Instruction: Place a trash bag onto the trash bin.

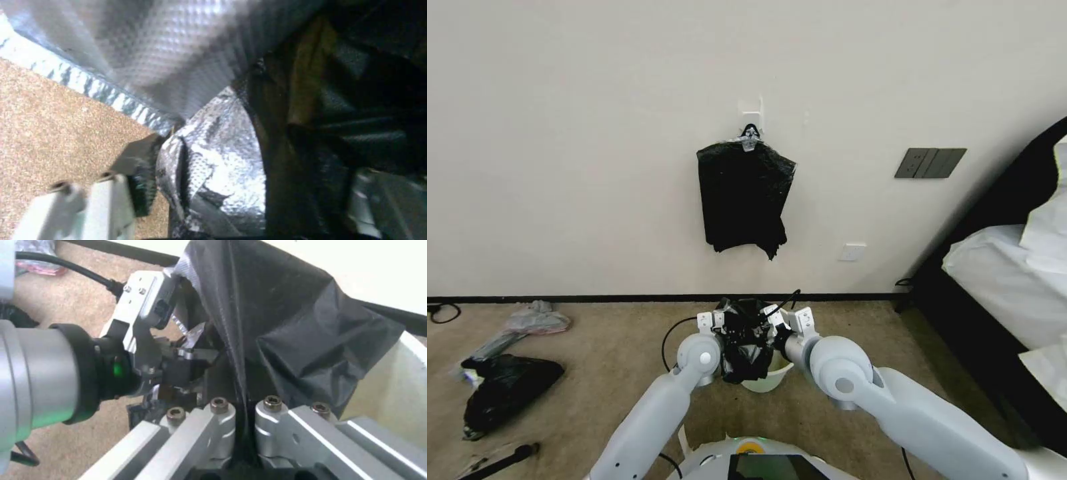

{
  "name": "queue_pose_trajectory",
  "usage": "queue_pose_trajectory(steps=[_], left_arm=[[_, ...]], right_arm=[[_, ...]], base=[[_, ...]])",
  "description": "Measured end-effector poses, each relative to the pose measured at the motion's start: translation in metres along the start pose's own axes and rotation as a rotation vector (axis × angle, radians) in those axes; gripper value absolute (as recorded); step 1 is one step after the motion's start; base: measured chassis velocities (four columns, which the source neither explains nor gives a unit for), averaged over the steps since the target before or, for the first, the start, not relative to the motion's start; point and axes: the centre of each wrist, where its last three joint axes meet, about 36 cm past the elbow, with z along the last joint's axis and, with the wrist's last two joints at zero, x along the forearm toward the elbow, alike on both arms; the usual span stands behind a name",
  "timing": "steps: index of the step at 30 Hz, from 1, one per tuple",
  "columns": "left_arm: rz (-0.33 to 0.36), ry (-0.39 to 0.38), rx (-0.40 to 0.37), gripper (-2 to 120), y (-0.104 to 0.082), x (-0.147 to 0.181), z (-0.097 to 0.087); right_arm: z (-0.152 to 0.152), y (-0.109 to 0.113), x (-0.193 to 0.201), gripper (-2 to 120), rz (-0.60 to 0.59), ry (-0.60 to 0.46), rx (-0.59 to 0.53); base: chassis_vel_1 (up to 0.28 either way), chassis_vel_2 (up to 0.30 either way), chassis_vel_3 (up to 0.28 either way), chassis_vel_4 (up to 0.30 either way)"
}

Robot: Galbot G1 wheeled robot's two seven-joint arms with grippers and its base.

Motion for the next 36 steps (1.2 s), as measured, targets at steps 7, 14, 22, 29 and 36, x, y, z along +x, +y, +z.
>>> queue_pose_trajectory(steps=[7, 14, 22, 29, 36], left_arm=[[0.004, 0.013, 0.014, 44, 0.003, -0.001, 0.006], [0.006, 0.009, 0.027, 21, 0.004, -0.002, 0.009], [0.007, -0.037, 0.054, 1, 0.012, 0.002, 0.012], [-0.002, -0.101, 0.034, 1, 0.024, 0.012, 0.021], [0.003, -0.153, -0.021, 1, 0.034, 0.027, 0.027]], right_arm=[[0.000, -0.002, -0.001, 0, 0.006, 0.004, -0.002], [0.001, -0.003, -0.003, 0, 0.009, 0.007, -0.003], [0.004, -0.008, -0.005, 0, 0.033, 0.006, -0.019], [0.006, -0.017, -0.007, 0, 0.077, -0.017, -0.013], [0.001, -0.027, -0.009, 0, 0.098, -0.058, -0.013]], base=[[0.000, 0.000, 0.000, 0.000], [0.000, 0.000, 0.000, 0.000], [0.000, 0.000, 0.000, 0.000], [0.000, 0.000, 0.000, 0.000], [0.000, 0.000, 0.000, 0.000]])
